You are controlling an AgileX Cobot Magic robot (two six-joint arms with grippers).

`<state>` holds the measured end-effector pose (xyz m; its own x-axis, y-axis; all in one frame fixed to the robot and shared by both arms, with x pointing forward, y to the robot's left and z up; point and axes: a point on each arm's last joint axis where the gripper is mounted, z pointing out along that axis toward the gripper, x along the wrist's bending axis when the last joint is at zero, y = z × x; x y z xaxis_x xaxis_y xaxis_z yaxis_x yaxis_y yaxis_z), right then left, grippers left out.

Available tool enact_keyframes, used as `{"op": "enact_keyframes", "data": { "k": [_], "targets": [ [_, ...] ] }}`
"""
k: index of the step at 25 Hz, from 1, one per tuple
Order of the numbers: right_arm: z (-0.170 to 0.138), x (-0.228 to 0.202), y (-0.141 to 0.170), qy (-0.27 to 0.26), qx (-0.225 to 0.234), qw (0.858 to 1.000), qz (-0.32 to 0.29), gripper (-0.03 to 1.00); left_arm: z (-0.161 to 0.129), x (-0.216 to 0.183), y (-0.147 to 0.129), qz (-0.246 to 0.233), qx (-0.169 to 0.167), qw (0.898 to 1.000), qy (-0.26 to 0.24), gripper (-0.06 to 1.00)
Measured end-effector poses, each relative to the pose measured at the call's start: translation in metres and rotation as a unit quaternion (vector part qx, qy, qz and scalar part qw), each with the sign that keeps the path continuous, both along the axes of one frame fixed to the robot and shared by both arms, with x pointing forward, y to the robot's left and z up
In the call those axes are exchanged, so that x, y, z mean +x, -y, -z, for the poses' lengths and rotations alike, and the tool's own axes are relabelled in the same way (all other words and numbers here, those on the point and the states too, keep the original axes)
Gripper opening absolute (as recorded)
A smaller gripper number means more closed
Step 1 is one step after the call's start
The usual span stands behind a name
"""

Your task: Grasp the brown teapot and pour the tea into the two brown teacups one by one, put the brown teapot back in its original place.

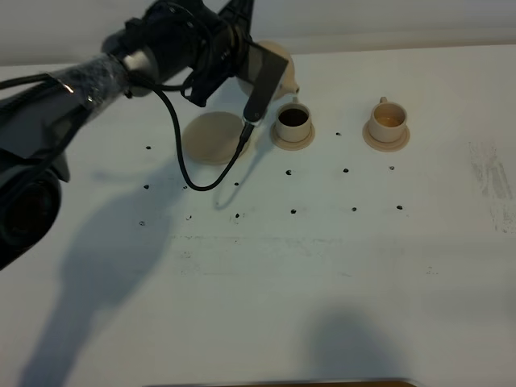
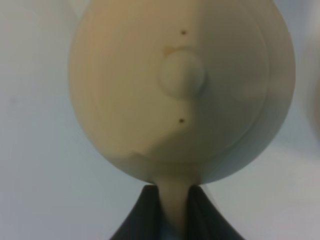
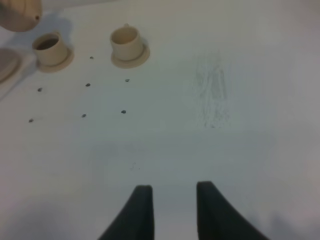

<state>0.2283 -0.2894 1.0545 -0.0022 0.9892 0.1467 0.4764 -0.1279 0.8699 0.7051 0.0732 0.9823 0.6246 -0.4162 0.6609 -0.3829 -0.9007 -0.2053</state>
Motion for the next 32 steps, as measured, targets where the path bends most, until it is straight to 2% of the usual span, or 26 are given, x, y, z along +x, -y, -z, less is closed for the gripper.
{"op": "enact_keyframes", "data": {
  "k": [5, 9, 12, 15, 19, 22, 24, 26, 32],
  "targets": [
    [0.000, 0.000, 0.000, 0.000, 0.000, 1.000, 0.000, 0.23, -0.006, -0.009, -0.009, -0.064, -0.033, 0.995, -0.063, 0.08],
    [0.000, 0.000, 0.000, 0.000, 0.000, 1.000, 0.000, 0.23, -0.011, -0.022, -0.012, -0.129, -0.074, 0.980, -0.132, 0.08],
    [0.000, 0.000, 0.000, 0.000, 0.000, 1.000, 0.000, 0.23, -0.016, -0.029, -0.011, -0.194, -0.129, 0.958, -0.169, 0.08],
    [0.000, 0.000, 0.000, 0.000, 0.000, 1.000, 0.000, 0.23, -0.017, -0.035, -0.009, -0.284, -0.186, 0.920, -0.198, 0.08],
    [0.000, 0.000, 0.000, 0.000, 0.000, 1.000, 0.000, 0.23, -0.015, -0.047, -0.006, -0.364, -0.198, 0.878, -0.238, 0.08],
    [0.000, 0.000, 0.000, 0.000, 0.000, 1.000, 0.000, 0.23, -0.013, -0.056, -0.001, -0.415, -0.208, 0.843, -0.270, 0.08],
    [0.000, 0.000, 0.000, 0.000, 0.000, 1.000, 0.000, 0.23, -0.012, -0.061, 0.003, -0.434, -0.211, 0.829, -0.282, 0.08],
    [0.000, 0.000, 0.000, 0.000, 0.000, 1.000, 0.000, 0.23, -0.012, -0.065, 0.007, -0.444, -0.213, 0.820, -0.290, 0.08],
    [0.000, 0.000, 0.000, 0.000, 0.000, 1.000, 0.000, 0.23, 0.005, -0.074, 0.010, -0.455, -0.204, 0.812, -0.304, 0.08]
  ]
}}
